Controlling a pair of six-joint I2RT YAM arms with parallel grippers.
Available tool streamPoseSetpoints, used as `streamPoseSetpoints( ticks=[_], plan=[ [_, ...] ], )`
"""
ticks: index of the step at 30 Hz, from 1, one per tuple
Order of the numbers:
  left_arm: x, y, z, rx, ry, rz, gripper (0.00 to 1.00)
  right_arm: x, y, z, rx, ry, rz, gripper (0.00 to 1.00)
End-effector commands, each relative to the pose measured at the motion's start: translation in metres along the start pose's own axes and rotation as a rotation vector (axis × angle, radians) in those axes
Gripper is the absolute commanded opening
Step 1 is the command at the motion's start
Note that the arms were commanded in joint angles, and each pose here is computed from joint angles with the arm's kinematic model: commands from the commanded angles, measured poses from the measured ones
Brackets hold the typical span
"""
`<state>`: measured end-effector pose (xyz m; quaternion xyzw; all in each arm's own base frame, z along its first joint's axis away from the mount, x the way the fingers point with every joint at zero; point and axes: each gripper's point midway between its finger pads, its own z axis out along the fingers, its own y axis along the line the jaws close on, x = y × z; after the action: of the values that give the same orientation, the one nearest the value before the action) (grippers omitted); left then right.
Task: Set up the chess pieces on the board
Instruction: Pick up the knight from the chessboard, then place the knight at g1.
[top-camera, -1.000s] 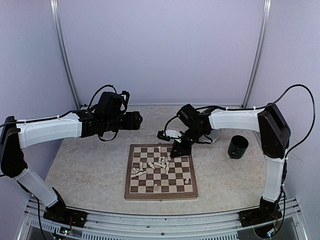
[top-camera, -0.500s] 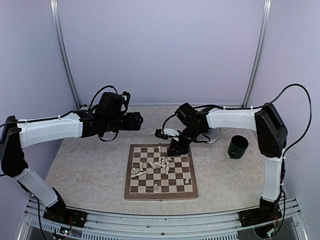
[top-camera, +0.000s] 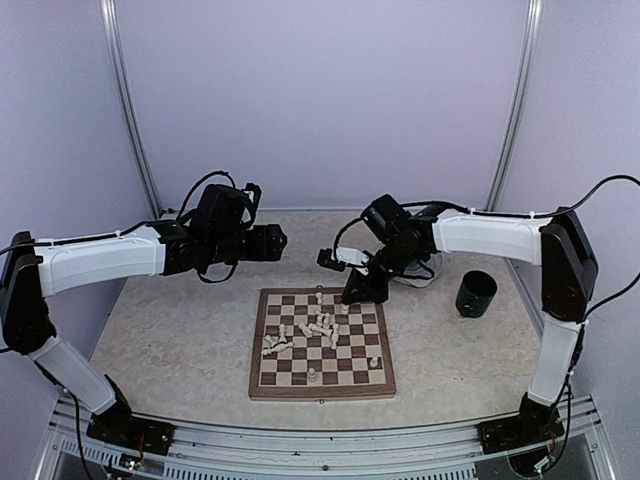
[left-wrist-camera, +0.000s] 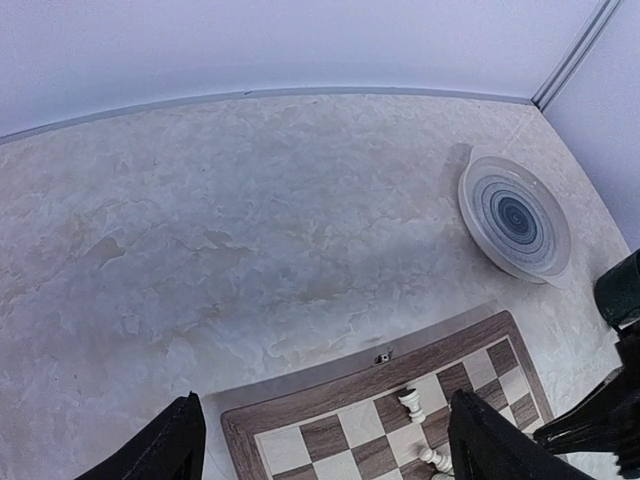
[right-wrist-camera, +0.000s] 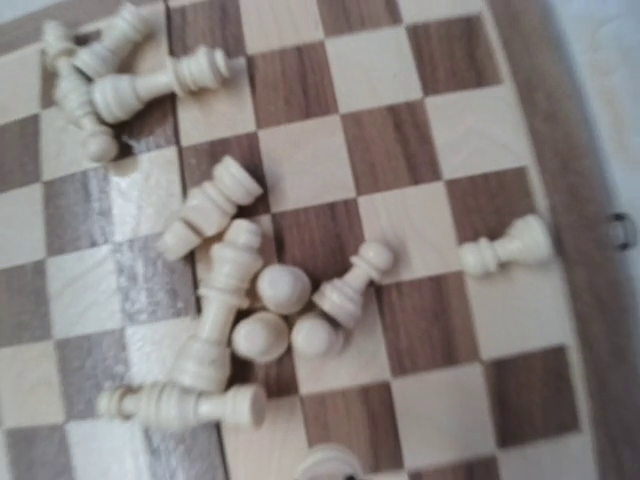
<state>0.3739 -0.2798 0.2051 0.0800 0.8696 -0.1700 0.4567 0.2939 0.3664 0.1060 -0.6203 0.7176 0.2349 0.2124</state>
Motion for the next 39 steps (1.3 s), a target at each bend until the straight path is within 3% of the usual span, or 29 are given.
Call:
streamPoseSetpoints(
  ticks=[1, 16, 24, 39],
  plan=[
    [-0.012, -0.006, 0.001, 0.028, -0.029, -0.018, 0.83, -0.003, 0.016, -0.032, 0.041, -0.012, -0.055, 0.02],
    [-0.016, -0.015, 0.000, 0.029, -0.034, -0.019, 0.83, 0.035, 0.130, -0.021, -0.163, 0.030, -0.293, 0.03],
    [-0.013, -0.012, -0.005, 0.009, -0.031, -0.014, 0.84, 0.055, 0.144, 0.002, -0.146, 0.126, -0.373, 0.03],
    [-0.012, -0.012, -0.002, 0.007, -0.028, -0.003, 0.84, 0.063, 0.142, 0.011, -0.148, 0.153, -0.364, 0.04]
  ],
)
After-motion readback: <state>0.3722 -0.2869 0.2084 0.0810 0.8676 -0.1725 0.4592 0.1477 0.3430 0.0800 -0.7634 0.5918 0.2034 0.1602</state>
